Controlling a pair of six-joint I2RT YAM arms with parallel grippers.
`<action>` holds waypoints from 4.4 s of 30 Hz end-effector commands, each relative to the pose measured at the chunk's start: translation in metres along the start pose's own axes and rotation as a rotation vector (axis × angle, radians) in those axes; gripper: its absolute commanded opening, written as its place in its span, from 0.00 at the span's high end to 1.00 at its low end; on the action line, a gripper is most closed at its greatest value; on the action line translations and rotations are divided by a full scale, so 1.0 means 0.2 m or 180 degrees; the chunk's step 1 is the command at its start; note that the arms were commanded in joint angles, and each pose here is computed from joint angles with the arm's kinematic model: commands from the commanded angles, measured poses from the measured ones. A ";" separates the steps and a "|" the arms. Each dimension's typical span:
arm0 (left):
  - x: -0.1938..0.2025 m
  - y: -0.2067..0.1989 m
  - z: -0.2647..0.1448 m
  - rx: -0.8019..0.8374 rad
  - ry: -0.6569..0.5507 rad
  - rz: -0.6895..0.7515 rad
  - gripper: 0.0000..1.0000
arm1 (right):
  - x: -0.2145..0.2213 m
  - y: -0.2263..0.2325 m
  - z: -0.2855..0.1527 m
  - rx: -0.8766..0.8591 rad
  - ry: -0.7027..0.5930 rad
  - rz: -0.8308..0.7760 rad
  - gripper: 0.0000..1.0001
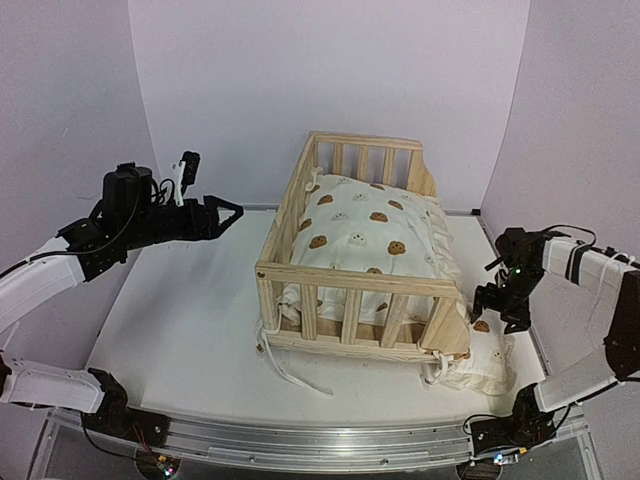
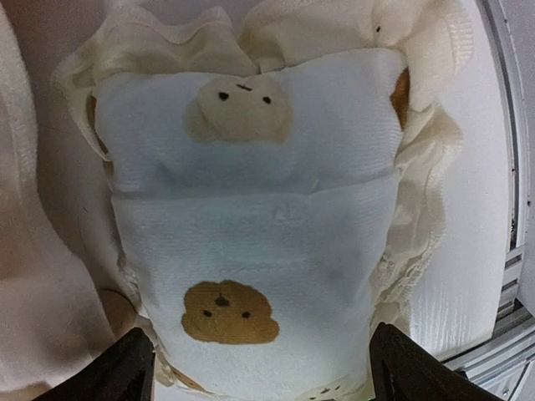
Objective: Set up the pet bed
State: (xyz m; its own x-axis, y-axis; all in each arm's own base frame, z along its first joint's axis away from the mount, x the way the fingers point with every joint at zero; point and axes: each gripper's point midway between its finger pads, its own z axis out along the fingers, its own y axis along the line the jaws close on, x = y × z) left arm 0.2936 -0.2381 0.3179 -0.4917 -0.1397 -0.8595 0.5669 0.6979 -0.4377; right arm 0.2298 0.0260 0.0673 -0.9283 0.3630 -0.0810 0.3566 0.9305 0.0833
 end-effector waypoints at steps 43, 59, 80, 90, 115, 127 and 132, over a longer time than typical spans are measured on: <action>-0.51 -1.15 -0.23 0.4121 -0.1026 -0.1984 0.00 | 0.43 1.40 -2.51 -0.6699 -0.3618 -0.2646 1.00; -0.50 -1.29 -0.23 0.4630 -0.1071 -0.1787 0.49 | 0.49 1.58 -2.15 -0.6703 -0.3116 -0.2471 1.00; -0.34 -0.85 -0.12 0.2281 -0.1093 0.0695 1.00 | 0.23 1.33 -1.58 -0.4026 -0.1556 -0.2559 0.02; -0.28 -0.81 -0.08 0.2090 -0.0860 0.0828 1.00 | 0.21 1.40 -1.73 -0.4330 -0.1409 -0.2503 0.02; -0.46 -0.43 -0.08 0.0471 -0.0957 0.0230 0.21 | -0.52 1.52 -1.49 -0.4561 -0.1423 -0.0752 1.00; -0.35 -0.35 -0.22 0.0295 -0.0844 0.0105 0.20 | -1.18 1.71 -1.02 -0.4543 -0.1085 0.0068 1.00; -0.32 -0.37 -0.20 0.0385 -0.0756 0.0078 0.21 | -1.33 1.69 -0.79 -0.4319 -0.1009 0.0177 1.00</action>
State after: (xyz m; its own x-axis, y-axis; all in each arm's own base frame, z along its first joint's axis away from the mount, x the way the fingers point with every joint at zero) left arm 0.2594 -0.2496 0.4169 -0.2947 -0.2927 -0.9097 0.6496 0.6368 -0.4153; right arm 0.5570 0.2507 0.2347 -0.8320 0.5323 -0.1566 -0.0403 0.2235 0.9739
